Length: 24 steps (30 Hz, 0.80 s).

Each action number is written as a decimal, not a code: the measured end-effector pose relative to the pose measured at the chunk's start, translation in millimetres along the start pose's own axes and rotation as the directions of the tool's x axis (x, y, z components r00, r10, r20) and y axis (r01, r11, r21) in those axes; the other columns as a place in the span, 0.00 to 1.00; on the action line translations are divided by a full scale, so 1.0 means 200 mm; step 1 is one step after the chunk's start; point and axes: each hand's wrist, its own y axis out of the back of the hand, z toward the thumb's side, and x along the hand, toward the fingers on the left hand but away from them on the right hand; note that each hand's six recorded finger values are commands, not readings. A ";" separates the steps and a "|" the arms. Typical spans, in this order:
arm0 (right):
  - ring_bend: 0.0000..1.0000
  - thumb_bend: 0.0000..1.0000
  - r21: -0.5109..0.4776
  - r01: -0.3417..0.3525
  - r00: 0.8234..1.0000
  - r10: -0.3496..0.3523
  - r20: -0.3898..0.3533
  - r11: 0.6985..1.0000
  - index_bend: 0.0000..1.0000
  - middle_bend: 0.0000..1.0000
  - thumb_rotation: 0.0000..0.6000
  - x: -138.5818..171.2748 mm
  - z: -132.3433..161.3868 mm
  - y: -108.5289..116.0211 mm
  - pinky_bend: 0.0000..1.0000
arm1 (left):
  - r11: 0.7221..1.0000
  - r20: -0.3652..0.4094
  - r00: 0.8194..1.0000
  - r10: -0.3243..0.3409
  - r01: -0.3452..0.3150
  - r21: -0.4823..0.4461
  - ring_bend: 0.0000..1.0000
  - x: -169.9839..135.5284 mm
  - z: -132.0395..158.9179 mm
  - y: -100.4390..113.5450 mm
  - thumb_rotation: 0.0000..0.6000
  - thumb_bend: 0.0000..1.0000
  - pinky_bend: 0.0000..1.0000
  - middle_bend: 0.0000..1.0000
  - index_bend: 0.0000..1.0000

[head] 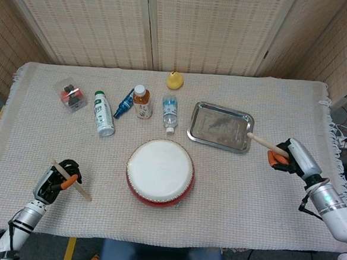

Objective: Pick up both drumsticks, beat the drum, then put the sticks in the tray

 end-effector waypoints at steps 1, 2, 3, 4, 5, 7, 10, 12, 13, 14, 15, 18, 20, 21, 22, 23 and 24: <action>1.00 0.78 -0.001 0.001 1.000 -0.001 -0.001 1.000 1.00 1.00 1.00 0.00 0.00 0.00 1.00 | 1.000 0.001 1.000 0.005 -0.005 0.005 0.54 -0.01 -0.01 0.00 0.97 0.29 0.58 0.62 0.51; 1.00 0.78 -0.003 0.003 1.000 -0.003 -0.003 1.000 1.00 1.00 1.00 0.00 0.00 0.00 1.00 | 1.000 0.002 1.000 0.008 -0.008 0.010 0.55 -0.01 -0.01 0.00 0.96 0.28 0.60 0.63 0.52; 1.00 0.78 -0.004 0.004 1.000 -0.004 -0.004 1.000 1.00 1.00 1.00 0.00 0.00 0.00 1.00 | 1.000 0.002 1.000 0.012 -0.012 0.015 0.57 -0.02 -0.02 0.00 0.94 0.28 0.62 0.65 0.54; 1.00 0.78 -0.004 0.004 1.000 -0.004 -0.004 1.000 1.00 1.00 1.00 0.00 0.00 0.00 1.00 | 1.000 0.002 1.000 0.017 -0.017 0.021 0.58 -0.02 -0.02 0.00 0.93 0.28 0.64 0.66 0.55; 1.00 0.78 -0.004 0.005 1.000 -0.005 -0.004 1.000 1.00 1.00 1.00 0.00 0.00 0.01 1.00 | 1.000 0.001 1.000 0.020 -0.020 0.024 0.60 -0.02 -0.03 0.00 0.91 0.28 0.66 0.68 0.56; 1.00 0.78 -0.005 0.007 1.000 -0.007 -0.004 1.000 1.00 1.00 1.00 0.01 0.00 0.01 1.00 | 0.999 -0.003 1.000 0.028 -0.028 0.024 0.62 -0.02 -0.04 0.00 0.84 0.28 0.68 0.71 0.59; 1.00 0.78 -0.009 0.012 1.000 -0.012 -0.007 1.000 1.00 1.00 1.00 0.01 0.00 0.01 1.00 | 0.999 -0.010 0.999 0.035 -0.034 0.026 0.67 -0.02 -0.05 -0.01 0.76 0.28 0.70 0.76 0.62; 1.00 0.78 -0.012 0.015 1.000 -0.015 -0.009 1.000 1.00 1.00 1.00 0.01 0.00 0.02 1.00 | 0.999 -0.012 0.999 0.035 -0.034 0.033 0.69 -0.02 -0.05 -0.01 0.73 0.28 0.71 0.78 0.64; 1.00 0.78 -0.012 0.017 1.000 -0.017 -0.010 1.000 1.00 1.00 1.00 0.01 0.00 0.02 1.00 | 0.999 -0.014 0.999 0.034 -0.033 0.041 0.69 -0.02 -0.06 -0.02 0.72 0.28 0.71 0.78 0.64; 1.00 0.78 -0.013 0.018 1.000 -0.018 -0.011 1.000 1.00 1.00 1.00 0.01 0.00 0.02 1.00 | 0.998 -0.016 0.999 0.033 -0.032 0.047 0.69 -0.02 -0.06 -0.02 0.72 0.28 0.71 0.78 0.64; 1.00 0.78 -0.015 0.019 1.000 -0.019 -0.012 1.000 1.00 1.00 1.00 0.01 0.01 0.02 1.00 | 0.998 -0.018 0.999 0.032 -0.031 0.054 0.69 -0.02 -0.06 -0.03 0.72 0.28 0.72 0.78 0.65; 1.00 0.78 -0.018 0.022 1.000 -0.022 -0.013 1.000 1.00 1.00 1.00 0.02 0.01 0.03 1.00 | 0.996 -0.025 0.999 0.028 -0.026 0.083 0.69 -0.02 -0.08 -0.04 0.72 0.28 0.73 0.79 0.66; 1.00 0.78 -0.020 0.022 1.000 -0.023 -0.013 1.000 1.00 1.00 1.00 0.02 0.01 0.03 1.00 | 0.994 -0.031 0.999 0.026 -0.022 0.104 0.70 -0.02 -0.10 -0.05 0.72 0.28 0.75 0.80 0.68; 1.00 0.78 -0.021 0.023 1.000 -0.023 -0.013 1.000 1.00 1.00 1.00 0.02 0.00 0.03 1.00 | 0.993 -0.033 0.999 0.024 -0.021 0.113 0.71 -0.02 -0.10 -0.06 0.71 0.28 0.76 0.80 0.68; 1.00 0.78 -0.022 0.024 1.000 -0.024 -0.013 0.999 1.00 1.00 1.00 0.02 0.00 0.03 1.00 | 0.992 -0.036 0.999 0.023 -0.018 0.124 0.71 -0.01 -0.11 -0.07 0.72 0.28 0.76 0.81 0.69; 1.00 0.78 -0.023 0.025 1.000 -0.025 -0.013 0.999 1.00 1.00 1.00 0.02 0.00 0.03 1.00 | 0.991 -0.039 0.999 0.021 -0.016 0.132 0.71 -0.01 -0.12 -0.07 0.72 0.28 0.77 0.81 0.69; 1.00 0.78 -0.024 0.025 1.000 -0.025 -0.012 0.999 1.00 1.00 1.00 0.02 0.00 0.03 1.00 | 0.990 -0.042 0.999 0.019 -0.013 0.139 0.71 -0.01 -0.13 -0.08 0.73 0.28 0.77 0.81 0.69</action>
